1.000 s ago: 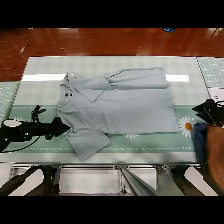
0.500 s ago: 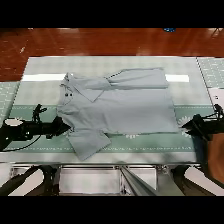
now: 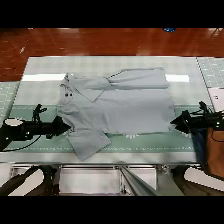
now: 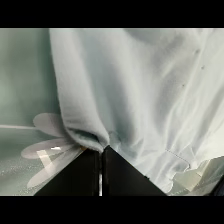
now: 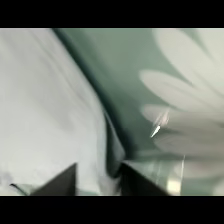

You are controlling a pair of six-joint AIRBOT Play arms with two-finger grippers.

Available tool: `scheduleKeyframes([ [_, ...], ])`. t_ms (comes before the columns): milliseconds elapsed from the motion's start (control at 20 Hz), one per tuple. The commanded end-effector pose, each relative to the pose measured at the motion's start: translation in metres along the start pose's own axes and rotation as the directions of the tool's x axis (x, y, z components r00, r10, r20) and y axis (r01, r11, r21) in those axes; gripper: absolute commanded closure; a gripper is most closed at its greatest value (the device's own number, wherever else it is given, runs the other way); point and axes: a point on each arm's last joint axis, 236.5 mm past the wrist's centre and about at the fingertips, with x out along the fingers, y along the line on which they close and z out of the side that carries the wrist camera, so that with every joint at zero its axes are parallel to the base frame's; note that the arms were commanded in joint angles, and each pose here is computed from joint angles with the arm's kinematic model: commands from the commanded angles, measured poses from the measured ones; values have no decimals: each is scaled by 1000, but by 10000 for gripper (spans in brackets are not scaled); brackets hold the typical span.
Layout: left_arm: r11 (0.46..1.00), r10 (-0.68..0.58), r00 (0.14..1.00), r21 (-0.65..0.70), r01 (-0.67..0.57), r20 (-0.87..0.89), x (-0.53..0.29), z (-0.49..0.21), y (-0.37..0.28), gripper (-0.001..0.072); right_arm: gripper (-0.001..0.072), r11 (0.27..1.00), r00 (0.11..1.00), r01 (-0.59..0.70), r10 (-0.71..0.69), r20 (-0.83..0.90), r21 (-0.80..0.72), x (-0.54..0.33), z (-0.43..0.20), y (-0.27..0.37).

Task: Fold the shirts.

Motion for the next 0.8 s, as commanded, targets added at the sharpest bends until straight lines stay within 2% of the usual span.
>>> scheduleKeyframes([
  [0, 1000, 1, 1000, 3, -1, 2, 0, 1, 0, 679, 665, 995, 999, -38, 40, 16, -94, 15, 8, 29],
  [50, 1000, -2, 1000, 10, 2, 10, -2, 5, -3, 679, 693, 986, 997, -76, 77, 0, -146, 13, 7, 45],
  [150, 999, -50, 996, 23, 49, 67, -13, 28, -25, 679, 693, 968, 989, -144, 145, -9, -207, -2, 13, 79],
  [200, 994, -101, 988, 42, 97, 113, -24, 48, -47, 679, 694, 946, 981, -189, 196, 1, -265, -19, 21, 107],
  [300, 962, -247, 945, 169, 213, 216, -67, 94, -114, 679, 694, 896, 966, -206, 251, 65, -395, -60, 43, 164],
  [400, 914, -359, 878, 309, 262, 316, -125, 132, -178, 679, 694, 839, 942, -167, 291, 169, -518, -111, 62, 222],
  [550, 816, -485, 752, 540, 205, 447, -231, 162, -269, 679, 694, 736, 837, -94, 423, 346, -670, -215, 70, 309],
  [650, 758, -554, 657, 635, 146, 511, -302, 163, -312, 679, 694, 691, 751, 11, 471, 463, -723, -284, 62, 343],
  [750, 720, -606, 565, 688, 90, 560, -364, 154, -342, 679, 694, 672, 664, 167, 464, 586, -721, -344, 44, 356],
])
